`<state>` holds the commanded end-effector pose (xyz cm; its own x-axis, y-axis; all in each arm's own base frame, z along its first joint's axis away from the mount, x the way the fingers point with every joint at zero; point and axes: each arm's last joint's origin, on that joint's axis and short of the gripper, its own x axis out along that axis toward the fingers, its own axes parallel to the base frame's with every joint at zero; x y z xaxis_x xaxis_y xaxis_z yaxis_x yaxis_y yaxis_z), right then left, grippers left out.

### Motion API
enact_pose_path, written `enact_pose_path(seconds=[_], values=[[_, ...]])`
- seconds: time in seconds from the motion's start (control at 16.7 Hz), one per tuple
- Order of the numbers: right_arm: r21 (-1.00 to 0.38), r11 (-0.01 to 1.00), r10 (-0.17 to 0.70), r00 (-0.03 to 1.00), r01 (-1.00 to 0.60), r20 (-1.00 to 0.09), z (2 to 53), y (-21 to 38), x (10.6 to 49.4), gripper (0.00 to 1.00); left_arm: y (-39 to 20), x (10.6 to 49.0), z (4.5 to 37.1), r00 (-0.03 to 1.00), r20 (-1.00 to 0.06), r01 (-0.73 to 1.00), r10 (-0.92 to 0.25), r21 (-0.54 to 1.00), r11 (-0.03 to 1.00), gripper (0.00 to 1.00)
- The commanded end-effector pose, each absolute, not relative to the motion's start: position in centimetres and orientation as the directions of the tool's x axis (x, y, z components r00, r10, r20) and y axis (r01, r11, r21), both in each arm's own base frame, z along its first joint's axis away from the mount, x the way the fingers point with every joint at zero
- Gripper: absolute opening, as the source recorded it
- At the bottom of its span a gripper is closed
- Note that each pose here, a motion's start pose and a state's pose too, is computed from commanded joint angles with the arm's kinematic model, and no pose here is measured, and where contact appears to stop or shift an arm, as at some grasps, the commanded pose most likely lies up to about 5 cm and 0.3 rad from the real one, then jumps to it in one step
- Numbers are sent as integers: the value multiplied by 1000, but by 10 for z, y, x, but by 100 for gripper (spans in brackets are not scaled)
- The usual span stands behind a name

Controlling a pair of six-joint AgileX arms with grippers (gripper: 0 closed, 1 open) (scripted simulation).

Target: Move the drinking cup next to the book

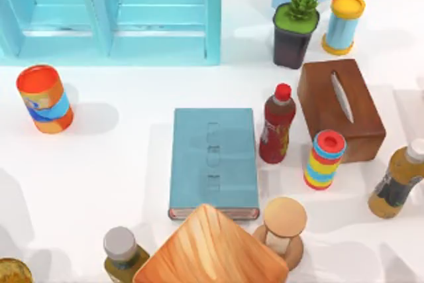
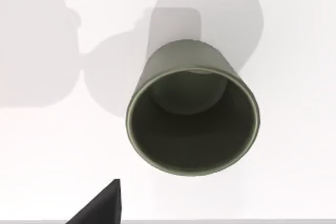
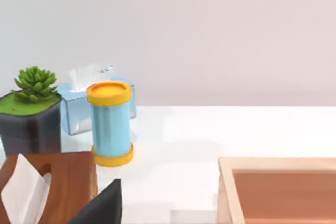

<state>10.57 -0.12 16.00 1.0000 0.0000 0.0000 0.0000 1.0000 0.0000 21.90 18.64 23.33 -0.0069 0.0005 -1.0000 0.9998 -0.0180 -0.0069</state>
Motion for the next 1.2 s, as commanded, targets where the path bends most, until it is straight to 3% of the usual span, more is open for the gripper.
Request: enact_pose_path(seconds=[0.6, 1.2], values=[[0, 1000, 0, 1000, 0, 0, 160, -1, 106, 100, 194, 214, 233, -4, -1000, 1000, 0, -4, -21, 100], [0, 1000, 0, 1000, 0, 0, 160, -1, 106, 100, 195, 213, 139, -2, -1000, 1000, 1, -2, -20, 100]])
